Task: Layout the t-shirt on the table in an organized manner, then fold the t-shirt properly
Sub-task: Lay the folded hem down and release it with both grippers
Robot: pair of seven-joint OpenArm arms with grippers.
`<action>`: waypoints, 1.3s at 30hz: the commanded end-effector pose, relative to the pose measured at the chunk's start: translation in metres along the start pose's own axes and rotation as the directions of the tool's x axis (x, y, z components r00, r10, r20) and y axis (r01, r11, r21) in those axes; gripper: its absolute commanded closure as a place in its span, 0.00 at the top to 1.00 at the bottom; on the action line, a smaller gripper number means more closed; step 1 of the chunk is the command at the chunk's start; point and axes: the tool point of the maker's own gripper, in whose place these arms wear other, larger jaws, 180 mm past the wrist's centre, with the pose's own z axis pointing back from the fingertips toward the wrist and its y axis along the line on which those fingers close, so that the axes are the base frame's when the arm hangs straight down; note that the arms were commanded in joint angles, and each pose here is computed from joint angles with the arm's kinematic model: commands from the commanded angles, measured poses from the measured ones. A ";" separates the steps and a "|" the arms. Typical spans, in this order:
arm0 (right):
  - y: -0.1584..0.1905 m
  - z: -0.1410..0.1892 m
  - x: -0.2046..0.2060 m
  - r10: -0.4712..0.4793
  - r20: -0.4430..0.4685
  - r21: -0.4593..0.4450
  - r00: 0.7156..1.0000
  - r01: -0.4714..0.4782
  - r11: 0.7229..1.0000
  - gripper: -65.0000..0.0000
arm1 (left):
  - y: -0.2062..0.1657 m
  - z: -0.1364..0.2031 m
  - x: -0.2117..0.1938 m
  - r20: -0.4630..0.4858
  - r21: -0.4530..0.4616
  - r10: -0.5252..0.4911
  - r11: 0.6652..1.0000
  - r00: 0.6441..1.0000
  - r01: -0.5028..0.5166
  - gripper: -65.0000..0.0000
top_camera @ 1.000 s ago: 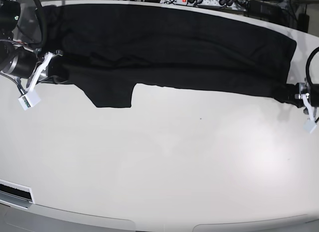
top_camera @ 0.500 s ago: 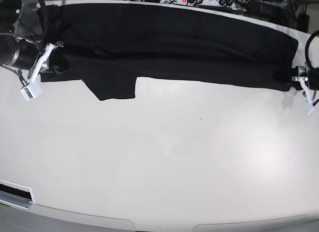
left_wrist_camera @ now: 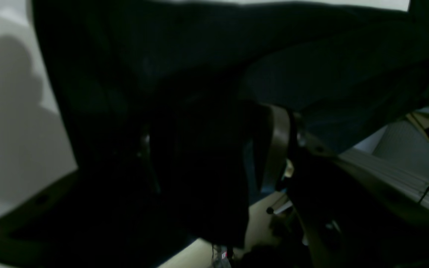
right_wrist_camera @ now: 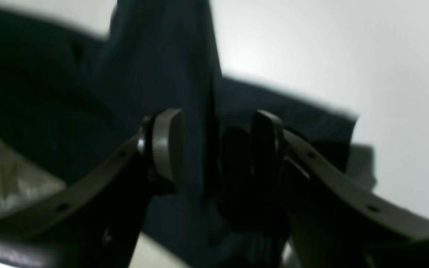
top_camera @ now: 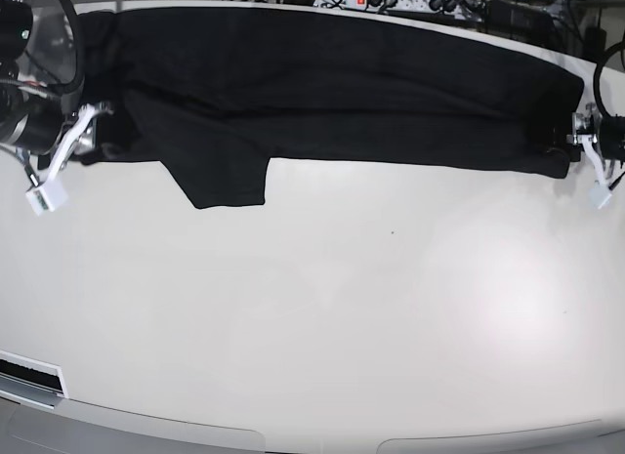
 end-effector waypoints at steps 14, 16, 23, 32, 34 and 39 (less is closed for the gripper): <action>-0.010 -0.088 0.031 -0.241 0.076 0.046 0.968 0.238 0.970 0.46 | 0.001 0.006 0.008 0.050 0.000 -0.006 1.000 0.999 0.006 0.53; -0.014 -0.106 0.025 -0.292 0.029 0.076 0.956 0.289 0.954 0.46 | 0.001 0.007 0.009 0.051 0.002 -0.007 1.000 0.999 0.007 0.53; 0.003 -0.145 -0.004 -0.423 -0.140 0.250 0.895 0.445 0.860 0.46 | 0.002 0.008 0.009 0.052 0.004 -0.007 1.000 0.999 0.007 0.53; 0.027 -0.139 0.001 -0.448 -0.190 0.376 0.874 0.486 0.789 0.45 | 0.002 0.008 0.009 0.053 0.004 -0.007 1.000 0.999 0.007 0.53; 0.025 -0.140 0.004 -0.454 -0.174 0.376 0.874 0.485 0.789 0.29 | 0.001 0.008 0.010 0.056 0.000 -0.006 1.000 0.998 0.006 0.53; 0.026 -0.131 0.026 -0.412 -0.130 0.401 0.902 0.428 0.810 0.00 | 0.001 0.008 0.010 0.057 0.000 -0.005 1.000 0.998 0.005 0.53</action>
